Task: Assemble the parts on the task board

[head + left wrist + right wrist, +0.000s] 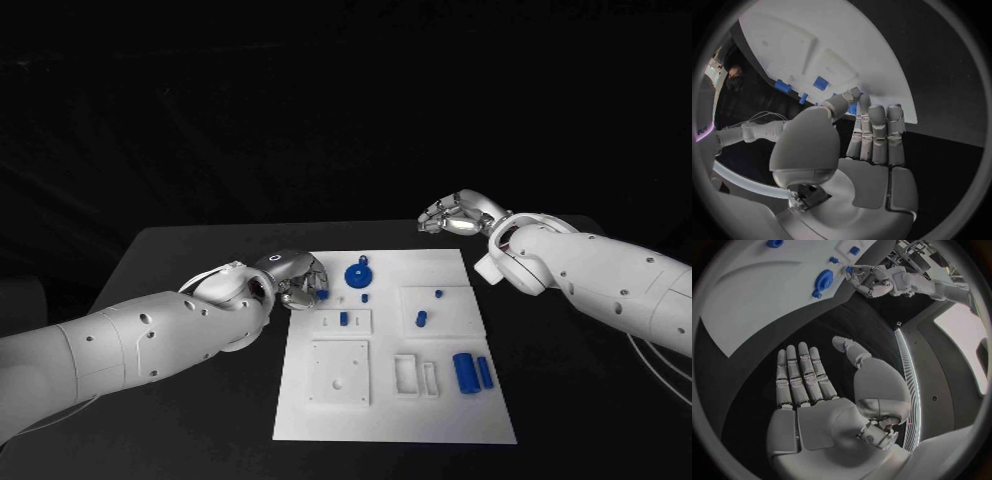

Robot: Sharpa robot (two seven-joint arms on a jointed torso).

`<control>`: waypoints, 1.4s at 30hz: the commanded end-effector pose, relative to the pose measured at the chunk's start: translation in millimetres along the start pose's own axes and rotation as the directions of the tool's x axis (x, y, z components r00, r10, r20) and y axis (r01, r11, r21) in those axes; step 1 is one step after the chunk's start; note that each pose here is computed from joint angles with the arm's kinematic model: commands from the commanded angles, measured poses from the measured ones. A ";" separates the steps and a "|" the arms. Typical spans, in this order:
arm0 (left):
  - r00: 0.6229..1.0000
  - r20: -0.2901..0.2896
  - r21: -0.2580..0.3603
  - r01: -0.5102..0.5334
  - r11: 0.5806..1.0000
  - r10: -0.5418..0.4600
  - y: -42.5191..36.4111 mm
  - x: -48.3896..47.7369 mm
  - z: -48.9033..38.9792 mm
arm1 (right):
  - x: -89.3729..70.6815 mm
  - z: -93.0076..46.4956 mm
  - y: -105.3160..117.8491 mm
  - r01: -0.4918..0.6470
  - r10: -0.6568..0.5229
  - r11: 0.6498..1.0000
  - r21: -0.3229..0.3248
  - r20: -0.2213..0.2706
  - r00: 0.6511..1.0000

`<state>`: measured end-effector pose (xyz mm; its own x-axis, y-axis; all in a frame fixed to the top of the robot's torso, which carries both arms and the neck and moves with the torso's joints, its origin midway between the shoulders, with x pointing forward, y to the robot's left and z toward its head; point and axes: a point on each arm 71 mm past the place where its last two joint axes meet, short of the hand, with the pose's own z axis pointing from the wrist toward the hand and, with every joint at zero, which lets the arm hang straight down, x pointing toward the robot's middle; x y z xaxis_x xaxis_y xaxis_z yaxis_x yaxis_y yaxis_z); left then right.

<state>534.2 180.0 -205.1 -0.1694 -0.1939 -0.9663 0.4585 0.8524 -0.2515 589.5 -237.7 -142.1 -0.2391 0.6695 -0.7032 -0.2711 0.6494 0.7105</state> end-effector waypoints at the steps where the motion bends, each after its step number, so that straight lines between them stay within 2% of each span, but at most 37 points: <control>1: 1.000 0.020 0.020 0.015 1.000 -0.016 -3.7 -3.7 0.3 | 2.9 -0.5 2.5 -0.005 0.005 1.000 -0.003 -0.016 1.000; 6: 0.999 0.032 0.031 0.031 0.999 -0.032 -8.6 -9.9 -1.1 | 9.2 -2.8 6.7 -0.021 0.022 1.000 0.016 -0.047 0.999; 15: 0.997 0.044 0.075 0.059 0.995 -0.062 -27.4 -24.5 -7.5 | 33.3 -10.8 21.9 -0.058 0.074 0.994 0.097 -0.170 0.983; 18: 0.997 0.047 0.089 0.062 0.994 -0.067 -33.3 -29.2 -9.2 | 44.2 -12.8 28.5 -0.077 0.105 0.988 0.137 -0.217 0.971; 21: 0.996 0.051 0.102 0.063 0.993 -0.068 -37.9 -33.1 -10.5 | 52.2 -13.3 34.0 -0.090 0.129 0.981 0.170 -0.233 0.964; 23: 0.996 0.055 0.111 0.063 0.992 -0.070 -42.0 -36.1 -10.8 | 59.5 -14.5 37.2 -0.110 0.166 0.970 0.218 -0.257 0.952; 27: 0.996 0.061 0.121 0.062 0.991 -0.070 -45.9 -40.8 -11.7 | 70.3 -15.7 42.2 -0.161 0.240 0.944 0.288 -0.268 0.933; 33: 0.995 0.065 0.133 0.064 0.989 -0.073 -50.5 -43.3 -12.4 | 83.7 -18.7 47.4 -0.188 0.297 0.916 0.353 -0.285 0.911; 42: 0.995 0.065 0.141 0.066 0.988 -0.076 -54.0 -43.8 -12.9 | 97.5 -22.5 55.1 -0.228 0.355 0.896 0.381 -0.306 0.884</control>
<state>506.1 149.8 -150.4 -0.1524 -0.2802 -0.9478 0.5622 0.7641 -0.3163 532.1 -145.3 -169.5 -0.5854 0.6877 -0.4294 0.1066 0.5903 0.8001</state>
